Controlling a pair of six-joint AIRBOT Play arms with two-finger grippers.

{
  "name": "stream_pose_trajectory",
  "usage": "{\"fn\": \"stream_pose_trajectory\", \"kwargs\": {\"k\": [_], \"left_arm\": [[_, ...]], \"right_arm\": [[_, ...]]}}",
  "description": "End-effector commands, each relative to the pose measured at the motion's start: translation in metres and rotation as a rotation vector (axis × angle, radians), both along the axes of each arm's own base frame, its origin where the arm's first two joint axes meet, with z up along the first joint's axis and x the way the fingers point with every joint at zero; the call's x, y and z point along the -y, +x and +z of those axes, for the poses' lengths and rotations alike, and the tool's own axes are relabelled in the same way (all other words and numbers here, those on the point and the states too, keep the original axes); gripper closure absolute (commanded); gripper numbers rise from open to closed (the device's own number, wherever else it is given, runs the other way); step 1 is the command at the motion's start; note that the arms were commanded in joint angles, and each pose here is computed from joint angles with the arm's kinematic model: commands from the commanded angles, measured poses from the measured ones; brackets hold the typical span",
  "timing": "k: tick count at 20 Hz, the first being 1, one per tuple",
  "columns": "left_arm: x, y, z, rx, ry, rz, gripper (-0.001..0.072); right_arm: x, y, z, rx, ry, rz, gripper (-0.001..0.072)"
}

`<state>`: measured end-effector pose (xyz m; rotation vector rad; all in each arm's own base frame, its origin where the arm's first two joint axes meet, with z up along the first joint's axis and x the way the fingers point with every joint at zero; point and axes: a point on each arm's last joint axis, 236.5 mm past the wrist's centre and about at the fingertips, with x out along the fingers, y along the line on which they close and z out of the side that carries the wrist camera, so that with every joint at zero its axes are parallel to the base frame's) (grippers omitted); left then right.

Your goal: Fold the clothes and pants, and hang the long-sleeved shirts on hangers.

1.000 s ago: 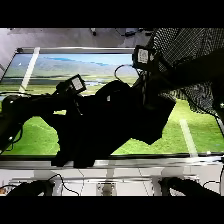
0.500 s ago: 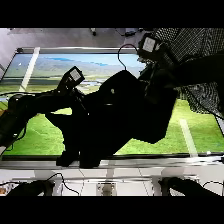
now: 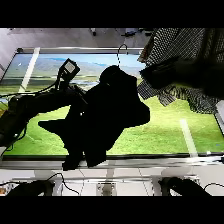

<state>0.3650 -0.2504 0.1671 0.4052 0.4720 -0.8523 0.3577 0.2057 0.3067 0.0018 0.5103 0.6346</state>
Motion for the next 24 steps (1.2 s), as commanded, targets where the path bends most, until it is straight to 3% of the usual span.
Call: {"fn": "stream_pose_trajectory", "kwargs": {"k": [1,3,5,10,16,19,22,24], "left_arm": [[0.014,-0.007,0.006,0.013,-0.025,-0.029,0.0682],[0.024,-0.015,0.008,0.027,-0.018,-0.066,0.0682],[0.033,-0.022,0.008,0.029,-0.017,-0.093,0.0682],[0.047,-0.031,0.011,0.042,-0.026,-0.125,0.0682],[0.051,-0.038,0.017,0.058,-0.027,-0.143,0.0682],[0.043,-0.032,0.013,0.083,0.018,-0.131,0.0682],[0.039,-0.024,0.019,0.111,0.011,-0.106,0.0682],[0.039,-0.016,0.028,0.148,-0.016,-0.081,0.0682]], "right_arm": [[-0.04,0.027,-0.055,-0.265,0.44,-0.164,0.0249],[-0.046,0.047,-0.088,-0.33,0.641,-0.279,0.0249],[-0.051,0.055,-0.094,-0.309,0.756,-0.33,0.0251],[-0.076,0.057,-0.094,-0.325,0.85,-0.333,0.0252],[-0.084,0.065,-0.123,-0.401,0.853,-0.375,0.025],[-0.071,0.059,-0.089,-0.305,0.855,-0.341,0.025],[-0.045,0.034,-0.052,-0.196,0.756,-0.284,0.0251],[-0.028,0.017,-0.066,-0.219,0.617,-0.286,0.025]]}}
